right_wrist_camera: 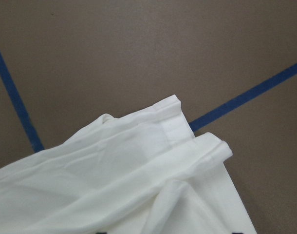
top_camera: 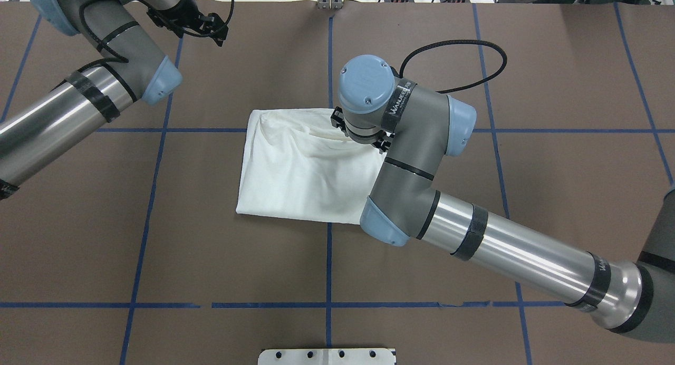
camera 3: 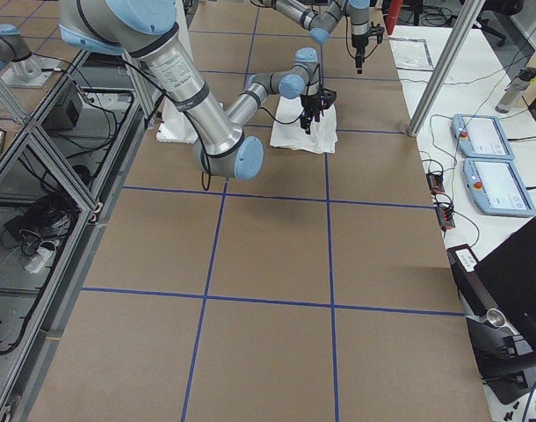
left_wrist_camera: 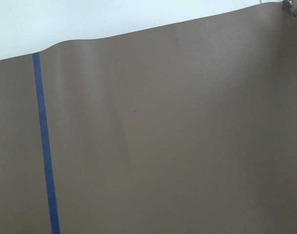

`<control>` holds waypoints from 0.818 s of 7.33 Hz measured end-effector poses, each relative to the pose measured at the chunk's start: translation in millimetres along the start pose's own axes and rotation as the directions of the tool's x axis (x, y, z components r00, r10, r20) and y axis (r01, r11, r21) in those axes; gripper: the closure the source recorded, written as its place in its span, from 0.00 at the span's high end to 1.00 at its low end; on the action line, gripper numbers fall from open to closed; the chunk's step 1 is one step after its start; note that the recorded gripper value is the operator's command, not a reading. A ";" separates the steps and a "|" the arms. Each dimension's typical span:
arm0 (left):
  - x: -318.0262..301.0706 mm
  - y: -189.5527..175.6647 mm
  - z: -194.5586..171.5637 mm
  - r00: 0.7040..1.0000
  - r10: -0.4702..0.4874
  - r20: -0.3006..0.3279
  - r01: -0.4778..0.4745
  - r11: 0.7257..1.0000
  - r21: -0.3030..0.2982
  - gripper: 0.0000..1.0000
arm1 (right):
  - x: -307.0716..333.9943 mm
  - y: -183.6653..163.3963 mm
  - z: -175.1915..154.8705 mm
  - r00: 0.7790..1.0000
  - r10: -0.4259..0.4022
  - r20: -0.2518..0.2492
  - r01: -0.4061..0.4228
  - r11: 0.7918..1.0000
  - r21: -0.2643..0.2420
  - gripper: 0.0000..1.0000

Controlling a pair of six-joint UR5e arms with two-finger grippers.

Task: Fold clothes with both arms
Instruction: 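Press and smooth the folded shirt's top with the right gripper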

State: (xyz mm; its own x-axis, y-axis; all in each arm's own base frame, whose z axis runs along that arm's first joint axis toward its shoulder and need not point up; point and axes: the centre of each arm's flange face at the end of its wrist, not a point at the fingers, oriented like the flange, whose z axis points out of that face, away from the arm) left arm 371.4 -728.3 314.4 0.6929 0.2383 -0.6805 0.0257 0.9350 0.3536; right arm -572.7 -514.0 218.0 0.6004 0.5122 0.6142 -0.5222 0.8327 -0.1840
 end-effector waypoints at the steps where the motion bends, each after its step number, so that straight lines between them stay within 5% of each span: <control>1: -9.3 6.1 4.5 1.000 0.009 -0.009 -0.009 1.000 0.008 1.00 | -2.6 3.9 13.2 0.999 0.031 -0.017 -0.030 0.999 0.030 0.80; 2: -13.5 9.4 7.0 1.000 0.012 -0.013 -0.012 1.000 0.012 1.00 | -2.9 6.6 22.0 0.999 0.043 -0.028 -0.041 0.998 0.051 0.59; 4: -16.1 11.4 8.0 1.000 0.011 -0.015 -0.011 1.000 0.014 1.00 | -4.7 8.6 25.3 0.999 0.042 -0.031 -0.040 0.997 0.070 0.00; 6: -16.3 11.8 7.7 1.000 0.009 -0.016 -0.008 1.000 0.016 1.00 | -4.8 4.8 25.3 0.999 0.030 -0.029 -0.027 0.995 0.100 0.00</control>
State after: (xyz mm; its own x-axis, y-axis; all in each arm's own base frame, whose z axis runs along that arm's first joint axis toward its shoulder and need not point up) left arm 366.0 -723.2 334.6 0.6817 0.2504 -0.6874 0.0316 0.9286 0.3696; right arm -593.4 -517.8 233.6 0.6019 0.5430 0.5856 -0.5962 0.7934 -0.1230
